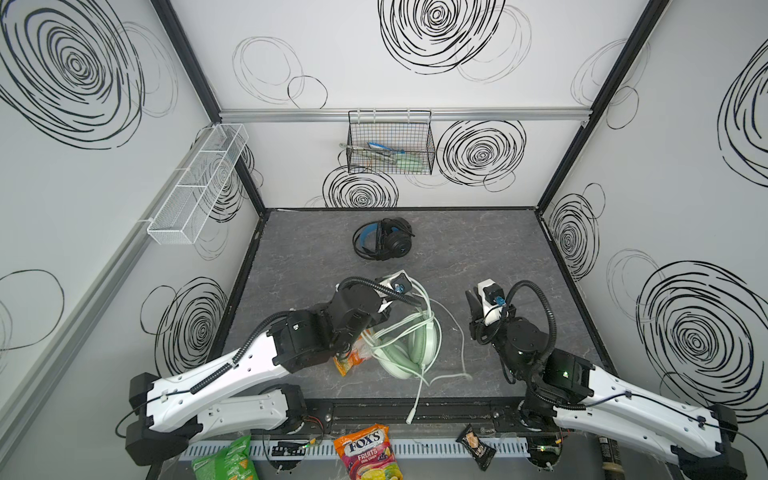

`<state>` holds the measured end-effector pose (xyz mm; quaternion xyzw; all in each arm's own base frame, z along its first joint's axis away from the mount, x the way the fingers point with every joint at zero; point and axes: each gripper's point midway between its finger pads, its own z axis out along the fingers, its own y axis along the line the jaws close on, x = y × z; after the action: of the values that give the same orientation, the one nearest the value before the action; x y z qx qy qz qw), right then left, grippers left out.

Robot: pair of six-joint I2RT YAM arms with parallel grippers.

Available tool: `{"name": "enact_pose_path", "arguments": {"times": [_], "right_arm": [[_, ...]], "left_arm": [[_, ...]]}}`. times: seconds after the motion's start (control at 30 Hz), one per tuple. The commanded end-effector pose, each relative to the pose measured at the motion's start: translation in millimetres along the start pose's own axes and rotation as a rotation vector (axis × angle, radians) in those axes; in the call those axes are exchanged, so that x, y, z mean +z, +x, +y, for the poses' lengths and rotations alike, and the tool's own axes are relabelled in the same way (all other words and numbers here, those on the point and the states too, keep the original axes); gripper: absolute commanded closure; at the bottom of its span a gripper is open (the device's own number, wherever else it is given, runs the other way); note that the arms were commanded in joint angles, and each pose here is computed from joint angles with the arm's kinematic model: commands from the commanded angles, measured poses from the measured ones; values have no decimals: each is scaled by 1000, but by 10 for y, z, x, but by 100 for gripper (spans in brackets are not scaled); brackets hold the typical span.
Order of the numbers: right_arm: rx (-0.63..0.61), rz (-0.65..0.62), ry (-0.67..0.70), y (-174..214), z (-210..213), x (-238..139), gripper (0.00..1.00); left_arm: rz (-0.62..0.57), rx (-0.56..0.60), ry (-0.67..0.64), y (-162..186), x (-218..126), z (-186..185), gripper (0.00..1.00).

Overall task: Wrap the headphones
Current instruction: 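Release the cable and draw the right gripper back toward the robot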

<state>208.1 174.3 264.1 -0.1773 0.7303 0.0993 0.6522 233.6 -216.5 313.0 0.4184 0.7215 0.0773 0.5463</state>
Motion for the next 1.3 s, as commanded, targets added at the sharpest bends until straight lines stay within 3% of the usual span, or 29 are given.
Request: {"name": "enact_pose_path", "arguments": {"times": [0.0,0.17,0.4,0.93,1.27], "right_arm": [[45,-24,-89,-55,105,-51,72],[76,-45,-259,-122,287,-218,49],[223,-40,-488,54,631,-363,31],[255,21,-818,483,1082,-820,20],[261,149,-740,1027,1174,-703,19]], "left_arm": [[-86,-159,-6,-258,-108,211,100],[-46,-209,-18,-135,-48,314,100],[8,-237,-69,-11,47,512,100],[77,-337,-134,257,373,806,100],[86,-381,-135,338,456,855,100]]}}
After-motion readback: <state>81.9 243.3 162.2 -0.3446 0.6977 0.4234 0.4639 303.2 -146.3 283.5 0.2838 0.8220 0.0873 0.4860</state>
